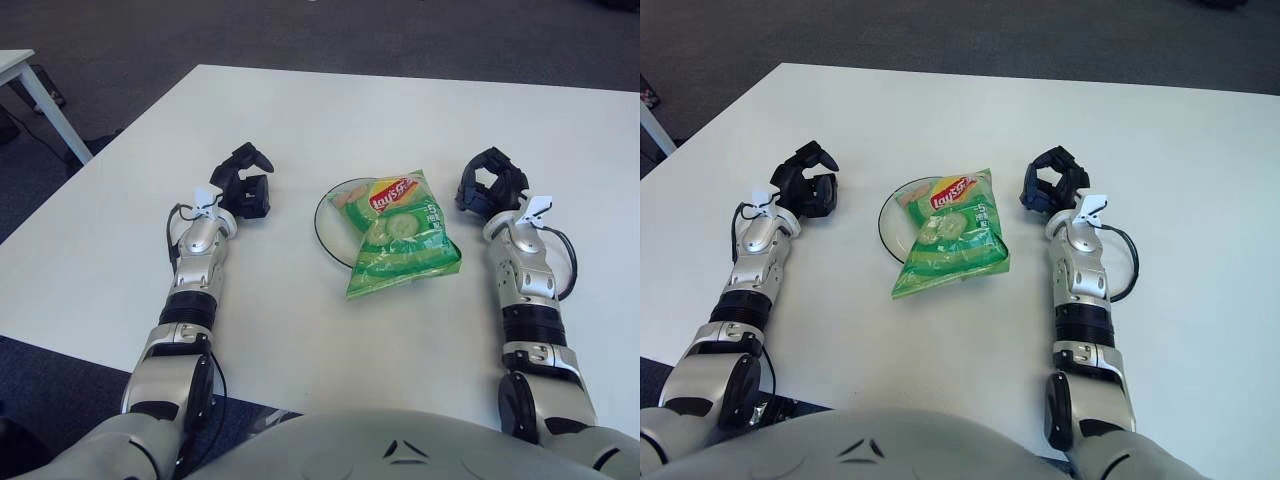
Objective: Put the snack into the plate.
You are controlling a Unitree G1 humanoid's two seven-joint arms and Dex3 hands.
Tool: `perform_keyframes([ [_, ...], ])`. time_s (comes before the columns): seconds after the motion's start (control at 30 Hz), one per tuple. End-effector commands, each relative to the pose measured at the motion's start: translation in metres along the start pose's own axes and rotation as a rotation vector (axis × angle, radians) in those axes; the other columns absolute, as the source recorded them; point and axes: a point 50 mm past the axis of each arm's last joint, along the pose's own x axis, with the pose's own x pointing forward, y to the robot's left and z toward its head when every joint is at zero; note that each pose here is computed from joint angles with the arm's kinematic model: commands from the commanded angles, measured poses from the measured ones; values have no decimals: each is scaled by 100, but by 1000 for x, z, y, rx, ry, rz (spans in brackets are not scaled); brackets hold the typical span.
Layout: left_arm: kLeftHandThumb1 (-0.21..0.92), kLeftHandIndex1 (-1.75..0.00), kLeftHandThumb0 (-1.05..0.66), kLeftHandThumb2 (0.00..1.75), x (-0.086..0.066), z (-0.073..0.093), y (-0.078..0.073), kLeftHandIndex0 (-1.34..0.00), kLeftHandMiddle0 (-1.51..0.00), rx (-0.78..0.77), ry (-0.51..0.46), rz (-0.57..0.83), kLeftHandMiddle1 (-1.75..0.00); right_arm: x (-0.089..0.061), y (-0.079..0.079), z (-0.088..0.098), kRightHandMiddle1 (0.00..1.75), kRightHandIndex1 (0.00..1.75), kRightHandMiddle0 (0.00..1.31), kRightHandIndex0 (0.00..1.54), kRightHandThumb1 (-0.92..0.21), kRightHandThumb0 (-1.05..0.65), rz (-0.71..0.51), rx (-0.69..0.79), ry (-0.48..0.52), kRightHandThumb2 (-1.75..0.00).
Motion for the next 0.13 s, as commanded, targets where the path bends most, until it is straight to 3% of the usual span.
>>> perform_keyframes([
  [0.0, 44, -175, -44, 117, -47, -54, -17, -52, -117, -101, 212, 34, -175, -17, -10, -38, 175, 175, 60, 126, -34, -47, -24, -20, 181, -129],
  [0.1, 44, -175, -44, 117, -47, -54, -17, -52, -117, -98, 210, 34, -175, -17, -10, -38, 175, 175, 59, 126, -34, -47, -24, -25, 176, -129],
])
